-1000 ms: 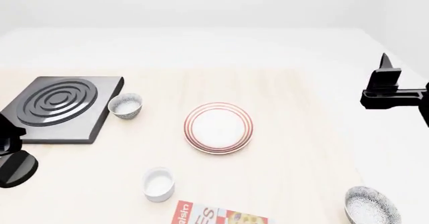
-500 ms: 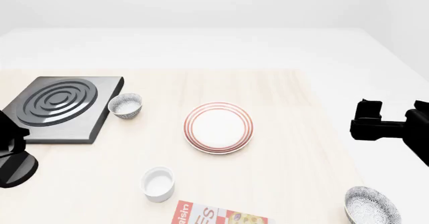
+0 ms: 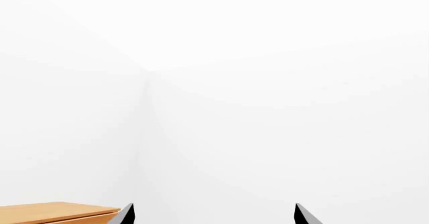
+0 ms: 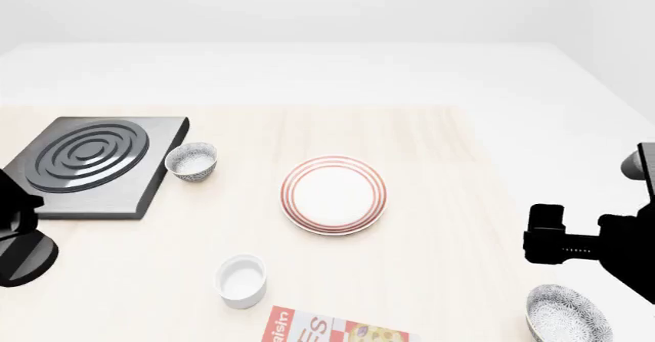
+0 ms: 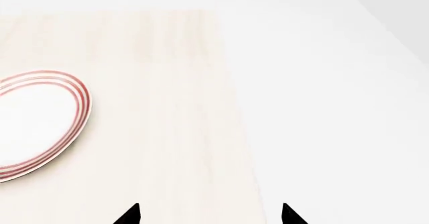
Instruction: Pick the akita bowl next to the cookies box and place it on the plate.
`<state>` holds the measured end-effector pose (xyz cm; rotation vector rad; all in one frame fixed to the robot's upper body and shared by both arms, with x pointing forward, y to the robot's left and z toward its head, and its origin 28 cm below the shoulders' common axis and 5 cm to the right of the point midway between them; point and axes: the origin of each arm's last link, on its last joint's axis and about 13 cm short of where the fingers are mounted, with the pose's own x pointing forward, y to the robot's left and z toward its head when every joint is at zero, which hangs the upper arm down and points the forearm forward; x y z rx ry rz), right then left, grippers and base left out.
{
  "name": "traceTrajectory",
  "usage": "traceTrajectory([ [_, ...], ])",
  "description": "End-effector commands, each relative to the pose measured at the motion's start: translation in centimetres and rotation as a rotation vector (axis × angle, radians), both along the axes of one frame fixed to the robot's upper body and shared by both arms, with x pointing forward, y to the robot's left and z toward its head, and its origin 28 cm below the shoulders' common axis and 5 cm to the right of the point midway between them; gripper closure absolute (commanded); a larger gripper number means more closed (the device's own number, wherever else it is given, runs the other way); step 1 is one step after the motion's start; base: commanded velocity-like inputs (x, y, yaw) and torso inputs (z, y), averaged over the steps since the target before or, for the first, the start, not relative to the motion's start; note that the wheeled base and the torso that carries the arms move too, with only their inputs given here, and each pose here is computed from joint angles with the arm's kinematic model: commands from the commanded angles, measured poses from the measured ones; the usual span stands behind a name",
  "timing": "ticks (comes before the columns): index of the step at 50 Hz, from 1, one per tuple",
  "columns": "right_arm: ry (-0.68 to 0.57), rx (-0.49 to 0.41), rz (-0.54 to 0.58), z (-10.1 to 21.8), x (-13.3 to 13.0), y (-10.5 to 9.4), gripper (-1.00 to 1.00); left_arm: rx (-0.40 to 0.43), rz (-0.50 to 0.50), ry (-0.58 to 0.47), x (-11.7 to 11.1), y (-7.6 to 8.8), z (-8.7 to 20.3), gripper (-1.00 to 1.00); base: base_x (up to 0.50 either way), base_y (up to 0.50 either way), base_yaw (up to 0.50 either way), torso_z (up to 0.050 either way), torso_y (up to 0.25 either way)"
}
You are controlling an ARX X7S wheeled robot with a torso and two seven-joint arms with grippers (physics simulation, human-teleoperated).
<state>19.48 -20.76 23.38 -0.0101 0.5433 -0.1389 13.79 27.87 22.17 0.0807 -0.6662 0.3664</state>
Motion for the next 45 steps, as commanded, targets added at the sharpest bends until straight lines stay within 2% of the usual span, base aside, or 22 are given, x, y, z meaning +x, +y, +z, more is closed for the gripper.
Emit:
traceTrajectory([
  [1, 0.083, 0.032, -0.002, -0.8, -0.3, -0.1, -1.0, 0.0, 0.001, 0.0, 0.0, 0.0, 0.0, -1.0, 0.0, 0.0, 0.0, 0.0, 0.0],
  [11, 0.18, 0.121, -0.008, -2.3, -0.1, -0.7, -1.0, 0.001, 0.003, -0.002, 0.0, 0.0, 0.0, -1.0, 0.0, 0.0, 0.0, 0.0, 0.0],
  [32, 0.311, 0.192, -0.004, -5.3, -0.4, -0.6, -1.0, 0.001, 0.005, 0.001, -0.1, 0.1, 0.1, -1.0, 0.0, 0.0, 0.0, 0.0, 0.0],
  [45, 0.332, 0.195, -0.027, -6.8, 0.0, -0.9, -1.0, 0.002, 0.004, 0.003, 0.0, 0.1, 0.0, -1.0, 0.0, 0.0, 0.0, 0.0, 0.0],
])
